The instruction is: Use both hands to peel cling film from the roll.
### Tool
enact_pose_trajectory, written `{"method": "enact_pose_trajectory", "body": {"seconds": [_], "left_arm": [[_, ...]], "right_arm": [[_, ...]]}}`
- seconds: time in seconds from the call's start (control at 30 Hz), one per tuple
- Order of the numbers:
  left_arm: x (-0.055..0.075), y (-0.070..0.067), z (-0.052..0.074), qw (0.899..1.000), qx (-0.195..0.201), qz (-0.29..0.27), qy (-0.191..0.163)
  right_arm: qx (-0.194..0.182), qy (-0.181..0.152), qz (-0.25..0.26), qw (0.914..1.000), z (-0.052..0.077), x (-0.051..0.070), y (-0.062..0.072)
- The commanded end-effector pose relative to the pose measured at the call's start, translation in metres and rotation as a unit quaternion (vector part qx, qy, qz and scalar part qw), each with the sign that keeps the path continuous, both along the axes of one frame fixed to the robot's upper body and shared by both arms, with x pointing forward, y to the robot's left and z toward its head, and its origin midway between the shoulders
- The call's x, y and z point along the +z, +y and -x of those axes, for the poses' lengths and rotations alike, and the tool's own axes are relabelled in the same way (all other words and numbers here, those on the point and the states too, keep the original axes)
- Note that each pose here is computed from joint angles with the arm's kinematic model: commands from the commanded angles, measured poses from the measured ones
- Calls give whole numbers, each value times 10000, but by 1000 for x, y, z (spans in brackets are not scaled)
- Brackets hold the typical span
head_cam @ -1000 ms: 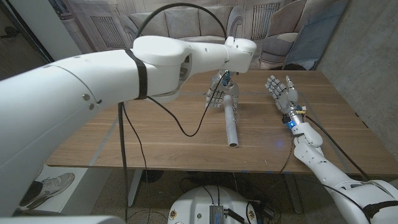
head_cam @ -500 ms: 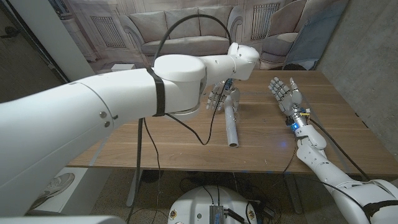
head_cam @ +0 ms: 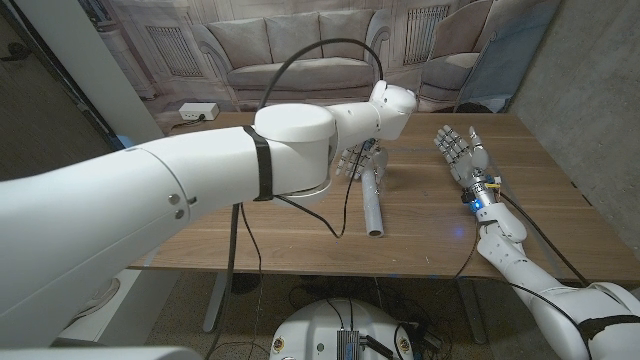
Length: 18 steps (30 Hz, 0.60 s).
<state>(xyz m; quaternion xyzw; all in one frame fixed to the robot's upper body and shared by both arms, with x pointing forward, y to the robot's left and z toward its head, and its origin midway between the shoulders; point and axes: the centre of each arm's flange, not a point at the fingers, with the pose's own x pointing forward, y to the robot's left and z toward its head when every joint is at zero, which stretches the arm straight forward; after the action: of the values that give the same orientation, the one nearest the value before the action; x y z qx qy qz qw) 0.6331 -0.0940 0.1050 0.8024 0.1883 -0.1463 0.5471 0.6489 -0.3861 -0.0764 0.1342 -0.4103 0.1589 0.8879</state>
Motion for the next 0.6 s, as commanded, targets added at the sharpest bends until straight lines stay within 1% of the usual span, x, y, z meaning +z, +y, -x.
{"method": "enact_pose_trajectory", "body": {"seconds": [0.03, 0.1, 0.17, 0.23, 0.4, 0.43, 0.5, 0.57, 0.6], "left_arm": [[-20, -18, -6, 9967, -627, -501, -125], [-23, -22, -6, 9955, -723, -592, -168], [-26, -24, -6, 9959, -775, -450, -118], [-29, -29, -5, 9939, -893, -621, -184], [-36, -32, -4, 9949, -866, -506, -134], [-37, -34, -4, 9943, -905, -537, -161], [-37, -37, -2, 9947, -858, -499, -252], [-37, -41, -2, 9930, -955, -596, -360], [-37, -42, -1, 9934, -904, -555, -436]], "right_arm": [[30, 7, -182, 9998, 0, -14, -9], [24, 4, -202, 9998, -1, -15, -10], [30, 5, -225, 9997, -2, -16, -11], [34, 19, -242, 9997, -3, -17, -12], [13, 63, -269, 9996, -5, -18, -16], [12, 67, -279, 9996, -5, -18, -17], [11, 73, -293, 9995, -6, -18, -19], [6, 79, -308, 9995, -6, -18, -21], [7, 84, -302, 9995, -7, -17, -21]]}}
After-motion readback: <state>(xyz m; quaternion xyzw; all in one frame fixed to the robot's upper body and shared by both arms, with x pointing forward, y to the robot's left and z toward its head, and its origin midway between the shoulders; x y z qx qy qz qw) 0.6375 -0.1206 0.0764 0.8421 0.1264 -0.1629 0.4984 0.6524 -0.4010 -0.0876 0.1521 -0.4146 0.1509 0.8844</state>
